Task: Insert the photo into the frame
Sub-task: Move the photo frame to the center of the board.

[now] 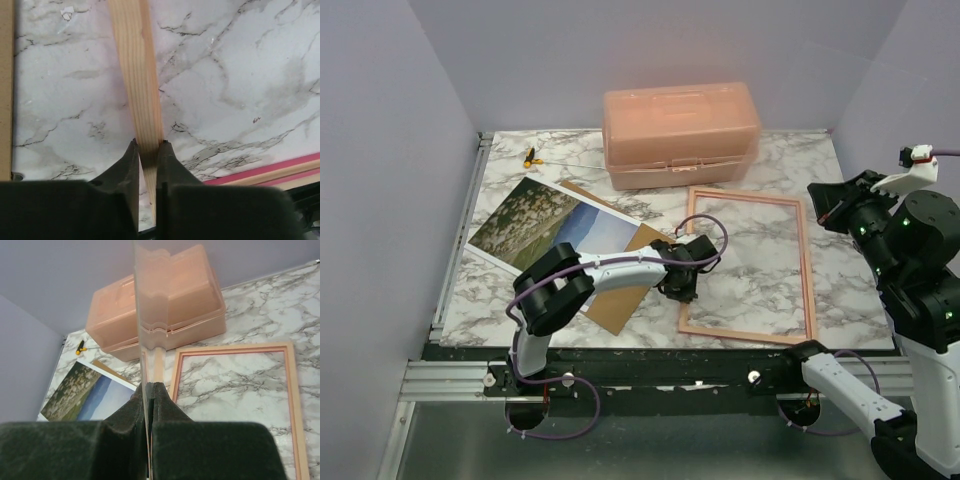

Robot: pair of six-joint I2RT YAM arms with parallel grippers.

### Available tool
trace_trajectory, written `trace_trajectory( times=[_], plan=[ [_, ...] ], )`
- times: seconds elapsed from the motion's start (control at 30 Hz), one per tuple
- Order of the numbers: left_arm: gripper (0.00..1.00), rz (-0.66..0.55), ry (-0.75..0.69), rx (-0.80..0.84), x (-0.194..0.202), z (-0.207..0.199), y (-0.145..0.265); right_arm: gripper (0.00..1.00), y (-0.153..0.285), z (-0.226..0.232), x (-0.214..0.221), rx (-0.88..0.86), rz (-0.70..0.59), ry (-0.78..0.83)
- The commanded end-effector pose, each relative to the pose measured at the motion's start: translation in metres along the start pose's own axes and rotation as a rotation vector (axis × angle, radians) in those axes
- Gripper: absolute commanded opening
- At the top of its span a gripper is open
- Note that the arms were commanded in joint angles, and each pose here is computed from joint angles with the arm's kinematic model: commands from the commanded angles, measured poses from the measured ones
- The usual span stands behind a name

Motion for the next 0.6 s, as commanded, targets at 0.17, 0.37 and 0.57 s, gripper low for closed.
trace_trajectory(
  times=[0.17,0.37,0.57],
  plan=[
    [0.0,-0.117,0.005,0.01,-0.013,0.002,0.044,0.01,-0.005,-0.005,0.005,0.019,-0.001,-0.001],
    [0.0,-0.18,0.047,-0.02,-0.013,0.016,0.068,0.01,-0.01,-0.004,0.012,0.008,0.027,-0.007],
    [0.0,-0.181,0.079,-0.062,0.001,0.037,0.076,0.01,-0.017,-0.002,0.023,-0.009,0.068,-0.015]
  ],
)
Point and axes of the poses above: each gripper's point midway between its finger pads, its own y axis back along the fingers, its own z axis along the line the jaws close on, x = y × z, the point moved 4 cm from there along y, back along the fingers, and after that the axes turned 9 degrees about -y, right-handed, at the moved point
